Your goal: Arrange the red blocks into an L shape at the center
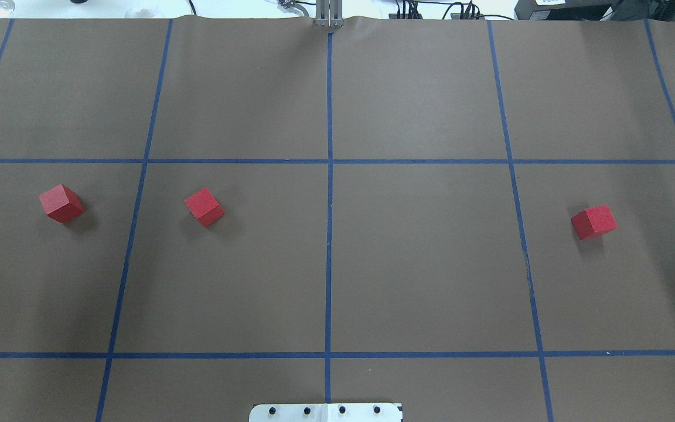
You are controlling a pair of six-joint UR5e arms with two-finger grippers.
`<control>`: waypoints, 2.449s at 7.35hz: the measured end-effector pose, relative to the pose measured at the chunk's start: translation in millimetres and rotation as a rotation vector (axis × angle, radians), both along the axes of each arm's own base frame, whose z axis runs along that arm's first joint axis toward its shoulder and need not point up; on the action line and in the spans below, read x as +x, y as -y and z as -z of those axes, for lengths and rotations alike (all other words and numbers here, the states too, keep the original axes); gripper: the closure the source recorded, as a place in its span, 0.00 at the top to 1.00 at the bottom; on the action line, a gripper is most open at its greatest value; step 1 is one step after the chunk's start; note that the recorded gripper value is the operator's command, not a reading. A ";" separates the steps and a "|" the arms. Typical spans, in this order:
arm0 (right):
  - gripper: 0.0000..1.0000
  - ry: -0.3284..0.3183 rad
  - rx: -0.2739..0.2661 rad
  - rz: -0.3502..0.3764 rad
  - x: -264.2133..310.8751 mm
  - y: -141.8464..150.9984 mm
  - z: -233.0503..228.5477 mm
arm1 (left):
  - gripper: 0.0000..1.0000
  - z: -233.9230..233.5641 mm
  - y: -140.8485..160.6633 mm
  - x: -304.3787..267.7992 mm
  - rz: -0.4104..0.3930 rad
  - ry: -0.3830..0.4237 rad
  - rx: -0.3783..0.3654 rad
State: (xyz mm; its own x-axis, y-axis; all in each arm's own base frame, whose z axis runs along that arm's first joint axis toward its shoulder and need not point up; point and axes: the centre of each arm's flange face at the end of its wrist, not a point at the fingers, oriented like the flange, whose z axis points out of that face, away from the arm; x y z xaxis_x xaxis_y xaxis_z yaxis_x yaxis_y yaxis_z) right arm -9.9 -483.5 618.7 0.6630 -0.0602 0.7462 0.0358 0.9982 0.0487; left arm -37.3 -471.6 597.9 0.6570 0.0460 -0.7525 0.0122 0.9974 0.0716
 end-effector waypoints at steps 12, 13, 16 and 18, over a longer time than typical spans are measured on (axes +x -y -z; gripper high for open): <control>0.96 0.012 0.060 0.053 -224.2 -29.2 54.2 | 1.00 4.1 0.4 14.0 -0.029 -0.036 0.006; 0.89 0.011 0.062 0.061 -229.6 -30.5 54.9 | 1.00 3.9 0.4 14.0 -0.029 -0.036 0.005; 0.00 0.000 0.064 0.070 -236.6 -33.3 51.8 | 1.00 2.8 0.4 14.0 -0.029 -0.036 0.003; 0.00 0.005 0.069 0.067 -234.3 -34.8 56.2 | 1.00 3.5 0.6 14.0 -0.029 -0.036 0.005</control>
